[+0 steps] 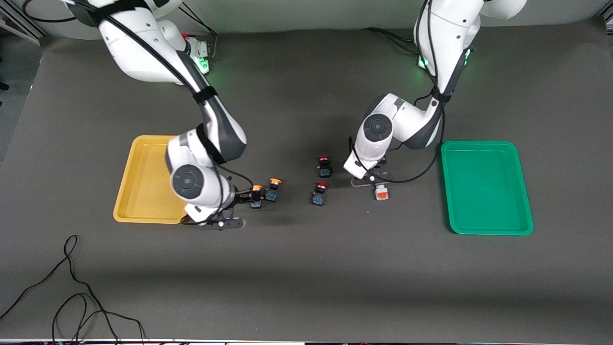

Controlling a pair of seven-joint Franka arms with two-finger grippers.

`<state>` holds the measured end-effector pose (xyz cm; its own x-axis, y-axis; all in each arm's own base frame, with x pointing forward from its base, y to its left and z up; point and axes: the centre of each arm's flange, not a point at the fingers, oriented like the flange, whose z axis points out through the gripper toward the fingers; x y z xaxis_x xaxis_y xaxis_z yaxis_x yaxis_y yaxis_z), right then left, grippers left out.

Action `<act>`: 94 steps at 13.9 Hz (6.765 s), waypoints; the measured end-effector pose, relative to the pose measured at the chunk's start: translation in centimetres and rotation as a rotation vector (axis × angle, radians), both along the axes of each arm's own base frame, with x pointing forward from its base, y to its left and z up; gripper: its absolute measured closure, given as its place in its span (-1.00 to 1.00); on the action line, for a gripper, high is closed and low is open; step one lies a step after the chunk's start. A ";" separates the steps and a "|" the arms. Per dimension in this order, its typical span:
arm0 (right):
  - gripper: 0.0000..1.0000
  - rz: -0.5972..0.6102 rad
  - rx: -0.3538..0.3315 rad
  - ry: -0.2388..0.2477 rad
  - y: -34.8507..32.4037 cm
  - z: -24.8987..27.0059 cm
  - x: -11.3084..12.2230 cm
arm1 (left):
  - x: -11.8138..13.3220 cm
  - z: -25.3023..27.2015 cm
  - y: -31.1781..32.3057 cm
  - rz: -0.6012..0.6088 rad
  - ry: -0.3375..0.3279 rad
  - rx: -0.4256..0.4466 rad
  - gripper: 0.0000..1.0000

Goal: Place green and yellow buttons in trays
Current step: 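Grasp the green button and the blue button with the left and right grippers, then lower the green-top button into the green tray and open the left gripper, then place the blue button in the yellow tray while the left gripper grasps another, then place the orange-top button in the green tray while the right gripper reaches another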

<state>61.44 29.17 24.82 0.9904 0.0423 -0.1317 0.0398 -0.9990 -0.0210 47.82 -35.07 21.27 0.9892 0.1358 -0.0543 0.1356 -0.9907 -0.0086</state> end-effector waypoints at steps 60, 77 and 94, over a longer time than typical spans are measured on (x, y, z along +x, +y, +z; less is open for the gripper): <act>0.17 0.108 -0.005 -0.033 -31.2 -1.7 -9.5 | 9.0 -2.2 6.1 0.053 0.032 0.002 -0.37; -1.00 0.016 0.099 -0.023 -27.6 2.3 -7.5 | 12.4 21.1 34.7 -0.036 0.158 -0.063 0.19; -1.00 -0.257 0.014 -0.037 1.4 0.7 0.3 | 10.6 7.6 46.6 -0.186 0.080 -0.025 -0.93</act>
